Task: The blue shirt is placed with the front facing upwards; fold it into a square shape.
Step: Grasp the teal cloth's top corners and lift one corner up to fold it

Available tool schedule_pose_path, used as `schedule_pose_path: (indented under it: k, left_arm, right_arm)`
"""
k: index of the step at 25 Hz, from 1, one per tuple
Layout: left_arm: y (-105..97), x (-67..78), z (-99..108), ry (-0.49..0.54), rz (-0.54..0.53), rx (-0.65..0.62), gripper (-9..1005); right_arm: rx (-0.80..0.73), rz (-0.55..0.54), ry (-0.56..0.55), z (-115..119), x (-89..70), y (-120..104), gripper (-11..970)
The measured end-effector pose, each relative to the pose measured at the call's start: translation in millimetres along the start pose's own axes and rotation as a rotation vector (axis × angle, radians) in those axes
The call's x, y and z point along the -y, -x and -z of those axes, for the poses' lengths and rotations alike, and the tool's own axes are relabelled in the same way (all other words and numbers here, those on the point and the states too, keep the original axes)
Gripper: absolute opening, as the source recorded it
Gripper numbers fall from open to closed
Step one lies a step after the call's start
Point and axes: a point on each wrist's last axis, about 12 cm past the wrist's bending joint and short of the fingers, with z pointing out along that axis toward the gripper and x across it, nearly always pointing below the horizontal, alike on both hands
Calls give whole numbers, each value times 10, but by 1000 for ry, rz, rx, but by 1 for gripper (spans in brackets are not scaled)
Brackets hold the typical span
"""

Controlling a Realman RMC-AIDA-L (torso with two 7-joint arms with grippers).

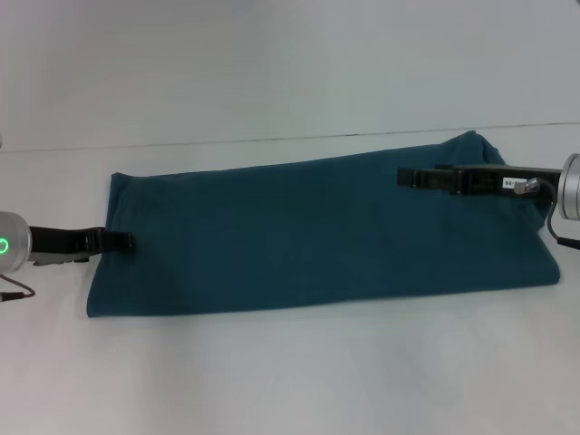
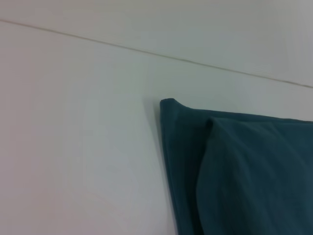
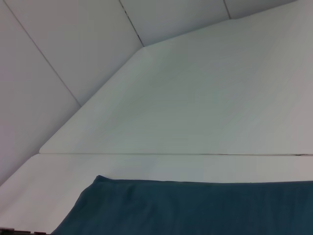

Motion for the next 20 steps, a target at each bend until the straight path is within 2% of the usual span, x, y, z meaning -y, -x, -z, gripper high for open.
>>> schedule_pose_path:
  k: [5,8,14,17,20]
  left_arm:
    - [0,46,-32,-15,-7,-22,842]
    - [-1,138,-55,-47,-39,-24,841]
    - [18,270,-75,-100,-109,-32,739]
    - [40,287,-68,-110,-104,-19,497]
    - [39,284,-68,-109,-105,-21,433]
  right_arm:
    - [1,4,-2,-1,3,18,910]
    - [-2,1,-1,-11,2,13,910]
    - [-10,-8,-3,-12,19,-14,910]
    - [-10,-9,-5,-8,25,-15,909]
    - [-11,-11,-7,3,33,-25,909]
